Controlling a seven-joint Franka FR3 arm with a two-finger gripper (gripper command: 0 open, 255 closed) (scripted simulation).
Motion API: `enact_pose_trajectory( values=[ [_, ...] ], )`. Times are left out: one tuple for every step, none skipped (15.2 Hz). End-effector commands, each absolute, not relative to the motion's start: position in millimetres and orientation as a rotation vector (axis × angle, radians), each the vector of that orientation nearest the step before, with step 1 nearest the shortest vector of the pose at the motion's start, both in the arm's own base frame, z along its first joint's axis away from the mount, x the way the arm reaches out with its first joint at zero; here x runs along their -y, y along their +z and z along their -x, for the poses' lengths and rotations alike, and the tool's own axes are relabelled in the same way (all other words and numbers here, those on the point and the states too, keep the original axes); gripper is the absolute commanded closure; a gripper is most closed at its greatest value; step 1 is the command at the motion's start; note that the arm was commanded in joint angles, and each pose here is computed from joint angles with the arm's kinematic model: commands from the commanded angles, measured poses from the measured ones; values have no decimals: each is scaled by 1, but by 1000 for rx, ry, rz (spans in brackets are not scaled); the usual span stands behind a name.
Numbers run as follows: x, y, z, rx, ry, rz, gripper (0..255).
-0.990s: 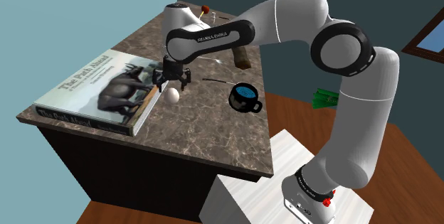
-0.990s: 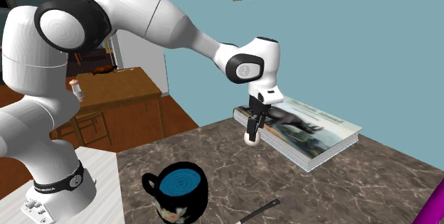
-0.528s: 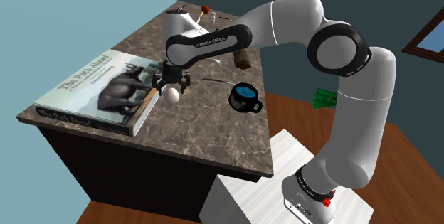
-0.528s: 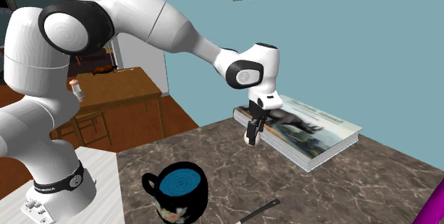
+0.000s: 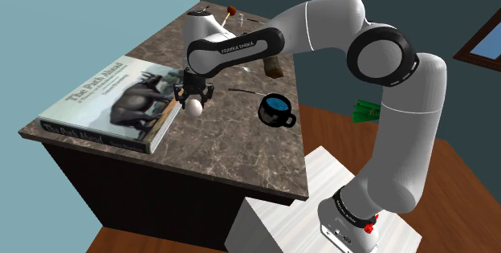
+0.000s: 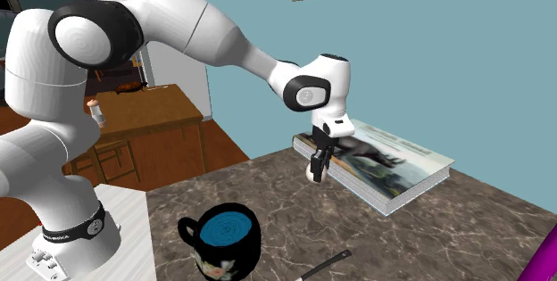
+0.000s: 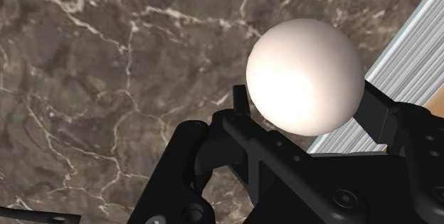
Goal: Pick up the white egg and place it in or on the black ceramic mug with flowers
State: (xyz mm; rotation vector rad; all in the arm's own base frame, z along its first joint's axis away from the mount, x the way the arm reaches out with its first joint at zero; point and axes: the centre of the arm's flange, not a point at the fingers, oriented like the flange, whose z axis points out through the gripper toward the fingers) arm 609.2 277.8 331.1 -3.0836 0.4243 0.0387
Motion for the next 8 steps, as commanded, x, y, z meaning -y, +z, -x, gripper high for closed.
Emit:
enact_pose_trajectory(
  values=[
    [-278, 331, -609, -424, 39, 3084, 255],
    [-278, 331, -609, -424, 39, 3084, 255],
    [-278, 331, -609, -424, 39, 3084, 255],
    [-278, 331, -609, -424, 39, 3084, 255],
    [-278, 331, -609, -424, 39, 3084, 255],
    [-278, 336, -609, -424, 39, 3084, 255],
    [-278, 342, -609, -424, 39, 3084, 255],
    [-278, 347, -609, -424, 39, 3084, 255]
  ],
)
